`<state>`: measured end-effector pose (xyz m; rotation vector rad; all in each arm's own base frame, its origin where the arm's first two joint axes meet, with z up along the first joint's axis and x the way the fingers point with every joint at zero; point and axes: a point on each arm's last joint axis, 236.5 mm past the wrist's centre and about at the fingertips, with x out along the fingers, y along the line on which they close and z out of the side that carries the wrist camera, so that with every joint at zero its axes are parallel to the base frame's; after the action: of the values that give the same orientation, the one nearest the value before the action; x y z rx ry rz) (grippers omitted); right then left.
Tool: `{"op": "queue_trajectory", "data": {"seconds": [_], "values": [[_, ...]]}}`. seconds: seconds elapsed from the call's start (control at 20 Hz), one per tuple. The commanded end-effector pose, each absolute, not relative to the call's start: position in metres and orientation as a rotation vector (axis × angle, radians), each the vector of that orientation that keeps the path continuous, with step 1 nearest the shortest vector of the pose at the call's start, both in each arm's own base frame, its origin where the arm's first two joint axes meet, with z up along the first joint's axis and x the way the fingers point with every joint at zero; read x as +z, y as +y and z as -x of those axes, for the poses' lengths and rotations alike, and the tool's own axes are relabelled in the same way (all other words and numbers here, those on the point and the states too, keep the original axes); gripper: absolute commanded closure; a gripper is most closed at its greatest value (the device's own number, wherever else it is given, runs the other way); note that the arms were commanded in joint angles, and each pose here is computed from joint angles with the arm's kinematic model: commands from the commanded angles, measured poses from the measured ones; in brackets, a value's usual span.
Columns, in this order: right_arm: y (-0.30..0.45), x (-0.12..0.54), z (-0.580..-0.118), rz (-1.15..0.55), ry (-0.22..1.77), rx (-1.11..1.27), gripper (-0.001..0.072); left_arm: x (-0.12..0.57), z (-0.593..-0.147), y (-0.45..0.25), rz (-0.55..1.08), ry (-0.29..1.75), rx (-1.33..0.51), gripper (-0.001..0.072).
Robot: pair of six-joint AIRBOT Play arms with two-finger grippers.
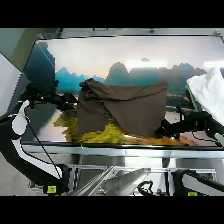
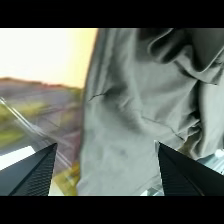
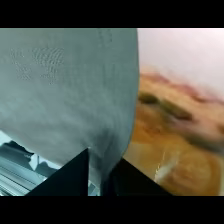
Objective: Fold the shirts.
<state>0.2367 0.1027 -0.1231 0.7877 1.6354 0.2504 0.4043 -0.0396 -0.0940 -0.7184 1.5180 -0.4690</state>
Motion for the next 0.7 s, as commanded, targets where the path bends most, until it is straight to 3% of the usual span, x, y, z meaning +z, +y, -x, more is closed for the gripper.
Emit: {"op": "queue_trajectory", "data": {"seconds": [0.0, 0.15, 0.25, 0.45, 0.5, 0.55, 0.65], "values": [[0.108, -0.125, -0.242, -0.783, 1.614, 0.266, 0.0546, -0.107, -0.413, -0.043, 0.701, 1.515, -0.450, 0.0015], [0.108, -0.125, -0.242, -0.784, 1.614, 0.266, 0.0556, -0.109, -0.432, -0.044, 0.688, 1.451, -0.419, 0.0016], [0.109, -0.125, -0.243, -0.786, 1.613, 0.266, 0.0559, -0.106, -0.440, -0.050, 0.668, 1.427, -0.423, 0.0130], [0.109, -0.124, -0.244, -0.793, 1.608, 0.268, 0.0558, -0.116, -0.441, -0.061, 0.602, 1.434, -0.418, 0.0161], [0.110, -0.124, -0.244, -0.791, 1.607, 0.271, 0.0559, -0.118, -0.438, -0.059, 0.586, 1.445, -0.416, 0.0307], [0.109, -0.124, -0.244, -0.790, 1.607, 0.271, 0.0559, -0.119, -0.438, -0.056, 0.585, 1.447, -0.411, 0.0394], [0.109, -0.124, -0.244, -0.791, 1.606, 0.270, 0.0558, -0.118, -0.436, -0.052, 0.600, 1.449, -0.408, 0.0444]]}}
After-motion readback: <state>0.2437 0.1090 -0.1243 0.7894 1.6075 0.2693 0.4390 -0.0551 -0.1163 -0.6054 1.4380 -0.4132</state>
